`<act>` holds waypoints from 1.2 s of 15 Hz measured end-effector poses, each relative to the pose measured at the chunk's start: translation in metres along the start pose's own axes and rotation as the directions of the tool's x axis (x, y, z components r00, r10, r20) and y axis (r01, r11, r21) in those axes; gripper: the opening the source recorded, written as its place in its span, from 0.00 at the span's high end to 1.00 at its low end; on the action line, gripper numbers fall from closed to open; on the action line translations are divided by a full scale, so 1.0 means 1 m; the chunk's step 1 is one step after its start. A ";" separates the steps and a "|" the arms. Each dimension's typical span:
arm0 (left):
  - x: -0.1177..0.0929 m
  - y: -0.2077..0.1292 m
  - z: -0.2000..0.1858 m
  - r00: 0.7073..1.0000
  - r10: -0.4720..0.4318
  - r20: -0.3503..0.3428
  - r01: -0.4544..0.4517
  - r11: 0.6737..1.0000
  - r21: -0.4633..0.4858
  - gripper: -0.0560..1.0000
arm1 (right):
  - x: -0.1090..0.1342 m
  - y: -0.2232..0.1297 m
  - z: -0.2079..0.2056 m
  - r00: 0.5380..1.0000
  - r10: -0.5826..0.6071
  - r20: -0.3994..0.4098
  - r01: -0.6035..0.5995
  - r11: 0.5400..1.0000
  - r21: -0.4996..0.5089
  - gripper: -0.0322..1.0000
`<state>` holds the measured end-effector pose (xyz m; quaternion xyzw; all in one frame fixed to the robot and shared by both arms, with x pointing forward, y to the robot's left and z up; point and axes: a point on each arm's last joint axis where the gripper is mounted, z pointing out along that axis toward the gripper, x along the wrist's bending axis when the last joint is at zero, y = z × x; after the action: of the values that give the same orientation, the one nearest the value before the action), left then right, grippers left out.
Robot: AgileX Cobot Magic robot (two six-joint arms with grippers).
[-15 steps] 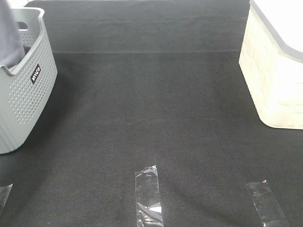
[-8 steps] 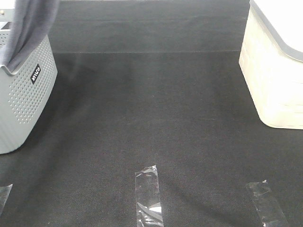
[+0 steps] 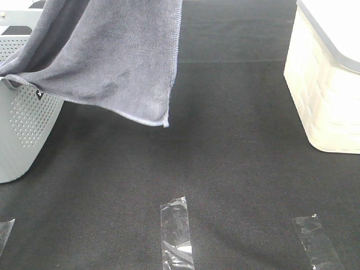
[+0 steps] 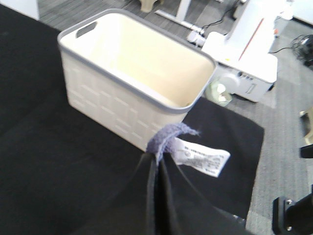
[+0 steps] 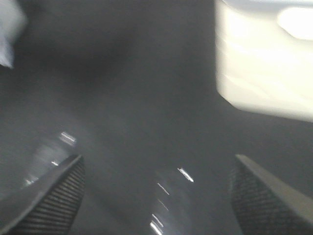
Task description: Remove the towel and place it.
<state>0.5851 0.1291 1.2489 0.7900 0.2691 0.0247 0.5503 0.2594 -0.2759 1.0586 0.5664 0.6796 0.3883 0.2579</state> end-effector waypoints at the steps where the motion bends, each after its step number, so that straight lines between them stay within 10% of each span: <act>1: -0.002 0.001 -0.001 1.000 -0.001 0.012 0.001 1.000 -0.010 0.95 | 0.005 0.010 0.006 0.997 -0.021 -0.076 0.018 0.999 -0.040 0.24; 4: -0.008 0.005 -0.003 0.998 -0.016 0.058 0.018 0.999 -0.042 0.95 | 0.016 0.037 0.029 0.947 -0.113 -0.299 0.095 0.993 -0.077 0.24; 8: -0.031 0.007 0.011 0.991 0.012 0.132 -0.007 0.999 -0.035 0.95 | 0.024 0.065 0.084 0.758 -0.201 -0.620 0.173 0.979 -0.106 0.24; 18: -0.062 0.002 0.035 0.982 0.080 0.172 -0.086 0.996 0.029 0.95 | 0.004 0.067 0.191 0.660 -0.033 -0.751 -0.012 0.998 -0.055 0.24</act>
<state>0.5445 0.0704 1.2532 0.8097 0.1882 -0.0250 0.5554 0.4474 -0.2231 1.0062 0.3446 0.7178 0.6043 -0.0275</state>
